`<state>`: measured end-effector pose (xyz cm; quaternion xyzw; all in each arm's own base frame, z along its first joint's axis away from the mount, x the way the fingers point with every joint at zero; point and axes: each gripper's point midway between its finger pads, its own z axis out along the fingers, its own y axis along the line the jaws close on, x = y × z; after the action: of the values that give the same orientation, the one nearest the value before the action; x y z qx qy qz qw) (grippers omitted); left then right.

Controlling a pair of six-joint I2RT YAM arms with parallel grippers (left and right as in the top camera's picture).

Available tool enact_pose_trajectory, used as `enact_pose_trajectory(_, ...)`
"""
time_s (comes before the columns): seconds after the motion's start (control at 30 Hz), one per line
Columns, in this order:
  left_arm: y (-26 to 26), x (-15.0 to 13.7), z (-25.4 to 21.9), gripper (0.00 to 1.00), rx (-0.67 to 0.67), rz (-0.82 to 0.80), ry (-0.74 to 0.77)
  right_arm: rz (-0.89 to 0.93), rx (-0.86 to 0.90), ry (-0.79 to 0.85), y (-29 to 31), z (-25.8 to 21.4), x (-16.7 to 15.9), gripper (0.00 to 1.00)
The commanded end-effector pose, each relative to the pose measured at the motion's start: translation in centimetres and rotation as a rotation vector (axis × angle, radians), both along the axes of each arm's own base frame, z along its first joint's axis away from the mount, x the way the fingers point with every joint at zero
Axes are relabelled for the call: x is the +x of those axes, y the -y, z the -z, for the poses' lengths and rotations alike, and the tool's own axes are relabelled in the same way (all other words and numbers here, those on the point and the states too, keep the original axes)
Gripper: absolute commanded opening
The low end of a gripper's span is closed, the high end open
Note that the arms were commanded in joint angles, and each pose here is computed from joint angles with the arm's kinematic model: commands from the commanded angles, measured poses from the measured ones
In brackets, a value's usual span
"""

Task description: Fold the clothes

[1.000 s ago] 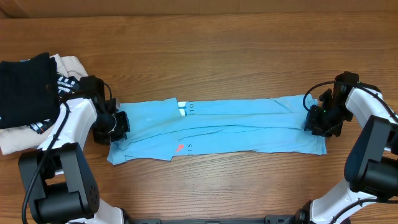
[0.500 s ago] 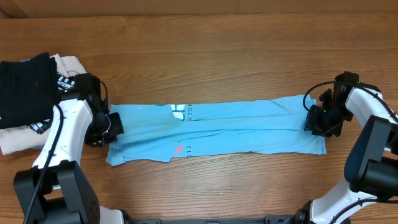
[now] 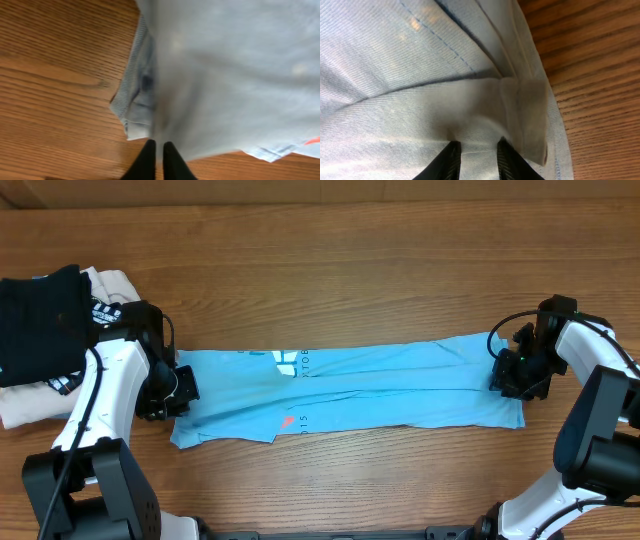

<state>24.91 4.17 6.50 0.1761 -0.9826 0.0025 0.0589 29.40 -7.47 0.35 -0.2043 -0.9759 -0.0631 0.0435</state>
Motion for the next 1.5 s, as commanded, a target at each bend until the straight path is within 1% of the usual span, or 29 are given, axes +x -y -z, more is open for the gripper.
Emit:
enact_pose_trajectory(0.0, -0.6, 0.3, -0.5, 0.23, 0.037, -0.008, 0.016, 0.005, -0.026, 0.001, 0.5, -0.2, -0.4, 0.28)
enact_pose_trajectory(0.03, -0.6, 0.3, -0.5, 0.31, 0.036, -0.008, 0.015, 0.005, -0.026, 0.001, 0.5, -0.2, -0.4, 0.28)
enact_pose_trajectory(0.07, -0.6, 0.3, -0.5, 0.34, 0.036, -0.008, 0.013, 0.005, -0.026, 0.001, 0.5, -0.2, -0.4, 0.28)
enact_pose_trajectory(0.3, -0.6, 0.5, -0.4, 0.34, 0.038, -0.008, 0.025, 0.005, -0.026, 0.004, 0.6, -0.2, -0.3, 0.29)
enact_pose_trajectory(0.37, -0.6, 0.5, -0.4, 0.35, 0.037, -0.008, 0.025, 0.006, -0.020, 0.012, 0.6, -0.9, 0.2, 0.30)
enact_pose_trajectory(0.47, -0.6, 0.8, -0.4, 0.35, 0.039, -0.009, 0.036, 0.015, -0.015, 0.037, 1.0, -2.6, 1.3, 0.35)
enact_pose_trajectory(0.5, -0.6, 1.0, -0.4, 0.37, 0.039, -0.009, 0.044, 0.018, -0.020, 0.050, 1.3, -3.5, 1.7, 0.38)
enact_pose_trajectory(0.53, -0.6, 1.2, -0.4, 0.42, 0.037, -0.009, 0.052, 0.018, -0.026, 0.065, 1.6, -4.4, 2.1, 0.40)
enact_pose_trajectory(0.63, -0.3, 1.7, -0.4, 0.45, 0.015, -0.008, 0.075, 0.035, -0.043, 0.109, 2.6, -6.8, 3.1, 0.45)
enact_pose_trajectory(0.73, 0.2, 2.5, -0.4, 0.49, -0.011, -0.010, 0.106, 0.052, -0.053, 0.138, 3.8, -8.0, 3.4, 0.56)
enact_pose_trajectory(0.77, 0.3, 2.7, -0.4, 0.49, -0.019, -0.010, 0.116, 0.049, -0.054, 0.140, 4.1, -8.0, 3.3, 0.61)
enact_pose_trajectory(0.8, 0.4, 3.0, -0.4, 0.50, -0.029, -0.011, 0.129, 0.048, -0.053, 0.135, 4.4, -8.0, 3.0, 0.62)
enact_pose_trajectory(0.9, 0.8, 3.6, -0.4, 0.50, -0.053, -0.012, 0.156, 0.064, -0.024, 0.115, 4.7, -7.6, 2.2, 0.63)
enact_pose_trajectory(1.03, 0.8, 3.8, -0.4, 0.50, -0.054, -0.011, 0.162, 0.015, 0.063, 0.120, 3.6, -6.6, 1.4, 0.65)
enact_pose_trajectory(1.17, 0.8, 3.8, -0.4, 0.50, -0.054, -0.011, 0.162, -0.015, 0.103, 0.128, 2.6, -5.3, 1.0, 0.70)
enact_pose_trajectory(1.3, 0.8, 3.8, -0.4, 0.51, -0.054, -0.010, 0.162, -0.051, 0.118, 0.133, 2.0, -3.8, 0.5, 0.74)
enact_pose_trajectory(1.47, 0.8, 3.8, -0.4, 0.51, -0.054, -0.004, 0.162, -0.055, 0.132, 0.154, 1.4, -2.0, 0.2, 0.75)
